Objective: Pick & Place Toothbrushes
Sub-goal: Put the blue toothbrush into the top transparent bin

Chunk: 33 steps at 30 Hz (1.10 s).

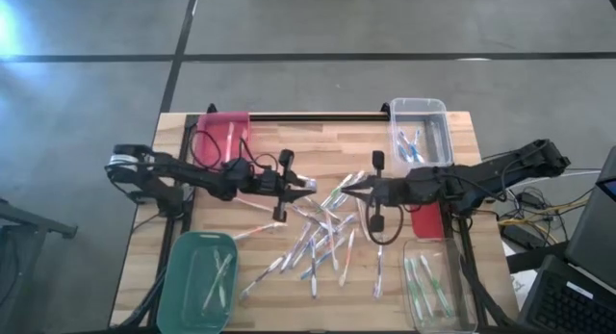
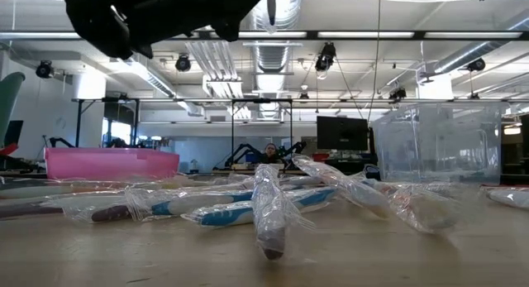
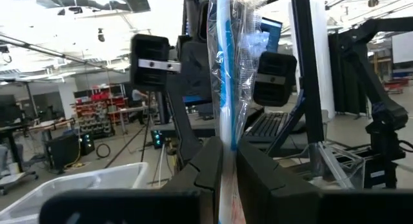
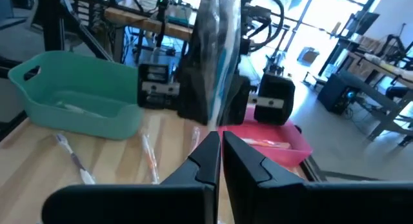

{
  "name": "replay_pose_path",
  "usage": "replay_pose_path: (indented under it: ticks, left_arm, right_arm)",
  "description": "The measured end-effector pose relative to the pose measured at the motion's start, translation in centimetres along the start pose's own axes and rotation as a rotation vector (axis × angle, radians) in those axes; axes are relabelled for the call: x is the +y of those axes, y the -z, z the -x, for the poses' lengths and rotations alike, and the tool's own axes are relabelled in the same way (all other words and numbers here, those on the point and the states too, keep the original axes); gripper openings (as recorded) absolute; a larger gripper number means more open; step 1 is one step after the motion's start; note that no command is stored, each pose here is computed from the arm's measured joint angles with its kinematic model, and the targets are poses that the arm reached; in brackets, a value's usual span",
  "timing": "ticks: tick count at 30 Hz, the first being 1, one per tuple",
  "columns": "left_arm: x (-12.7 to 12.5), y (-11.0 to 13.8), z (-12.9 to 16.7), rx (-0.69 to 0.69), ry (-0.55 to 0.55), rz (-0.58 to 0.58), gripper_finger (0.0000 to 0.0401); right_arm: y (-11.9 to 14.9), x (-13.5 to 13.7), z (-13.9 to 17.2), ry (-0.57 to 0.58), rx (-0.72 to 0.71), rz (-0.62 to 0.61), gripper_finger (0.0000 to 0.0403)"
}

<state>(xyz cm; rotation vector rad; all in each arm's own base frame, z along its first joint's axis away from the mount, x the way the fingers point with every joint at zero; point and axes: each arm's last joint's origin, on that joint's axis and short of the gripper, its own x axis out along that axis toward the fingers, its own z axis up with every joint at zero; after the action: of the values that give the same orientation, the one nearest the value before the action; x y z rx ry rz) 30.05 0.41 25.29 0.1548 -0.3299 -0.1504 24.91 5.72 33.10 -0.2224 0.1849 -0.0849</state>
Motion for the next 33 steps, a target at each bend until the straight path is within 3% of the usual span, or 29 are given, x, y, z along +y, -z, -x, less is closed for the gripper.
replay_pose_path:
  ticks: [6, 23, 33]
  left_arm:
    - [0.1, 0.0, -1.3, -0.014, 0.007, 0.001, 0.0037]
    - [0.8, 0.0, -4.7, -0.052, 0.001, -0.057, 0.0037]
    - [1.3, 0.3, -7.4, -0.019, 0.006, -0.074, 0.0037]
  right_arm:
    - [-0.7, -0.3, 0.1, 0.009, -0.019, 0.01, 0.0036]
    - [-0.7, -0.9, -0.1, 0.036, -0.021, 0.006, 0.0145]
    - [-0.7, -0.9, -0.1, 0.036, -0.022, 0.004, 0.0178]
